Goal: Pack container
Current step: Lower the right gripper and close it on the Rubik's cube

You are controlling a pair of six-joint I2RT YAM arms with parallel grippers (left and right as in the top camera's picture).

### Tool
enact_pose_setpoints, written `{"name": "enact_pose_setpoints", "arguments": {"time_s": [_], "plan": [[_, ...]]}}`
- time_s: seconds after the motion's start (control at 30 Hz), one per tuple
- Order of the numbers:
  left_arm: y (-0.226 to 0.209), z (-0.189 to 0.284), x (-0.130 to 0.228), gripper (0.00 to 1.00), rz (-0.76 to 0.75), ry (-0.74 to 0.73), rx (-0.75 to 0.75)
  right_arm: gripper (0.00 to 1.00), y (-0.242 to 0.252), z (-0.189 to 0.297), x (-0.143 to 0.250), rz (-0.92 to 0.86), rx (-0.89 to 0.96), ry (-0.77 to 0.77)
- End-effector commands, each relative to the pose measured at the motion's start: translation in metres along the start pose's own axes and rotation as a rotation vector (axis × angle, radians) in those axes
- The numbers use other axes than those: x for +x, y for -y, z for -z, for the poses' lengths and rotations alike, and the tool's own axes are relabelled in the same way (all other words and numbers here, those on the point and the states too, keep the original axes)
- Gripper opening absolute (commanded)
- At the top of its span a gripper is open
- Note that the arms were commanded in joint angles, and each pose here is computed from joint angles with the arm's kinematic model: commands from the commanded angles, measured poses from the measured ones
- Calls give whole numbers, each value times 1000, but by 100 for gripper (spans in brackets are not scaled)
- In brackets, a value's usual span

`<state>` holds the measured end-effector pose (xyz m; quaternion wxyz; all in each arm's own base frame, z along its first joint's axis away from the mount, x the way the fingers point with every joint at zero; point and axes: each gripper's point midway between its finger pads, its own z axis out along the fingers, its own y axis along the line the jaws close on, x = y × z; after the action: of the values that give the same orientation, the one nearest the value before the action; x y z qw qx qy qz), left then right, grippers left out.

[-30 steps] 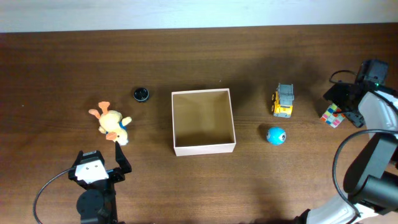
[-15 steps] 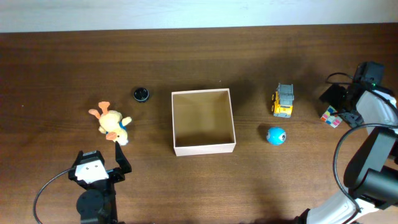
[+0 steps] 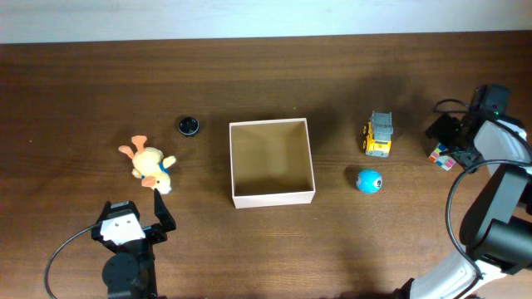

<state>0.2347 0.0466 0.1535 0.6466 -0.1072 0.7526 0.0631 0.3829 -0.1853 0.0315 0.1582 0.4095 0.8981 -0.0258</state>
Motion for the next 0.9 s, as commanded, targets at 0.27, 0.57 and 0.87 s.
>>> {"name": "enact_pose_setpoints", "arguments": {"time_s": [0.27, 0.57, 0.87], "plan": [[3, 0, 2, 99, -16, 0, 14, 85, -6, -4, -3, 31, -10, 6], [3, 0, 2, 99, -16, 0, 14, 82, -4, -4, -3, 47, 1, 7], [3, 0, 2, 99, -16, 0, 14, 75, 3, -3, 11, 56, 25, -50]]}}
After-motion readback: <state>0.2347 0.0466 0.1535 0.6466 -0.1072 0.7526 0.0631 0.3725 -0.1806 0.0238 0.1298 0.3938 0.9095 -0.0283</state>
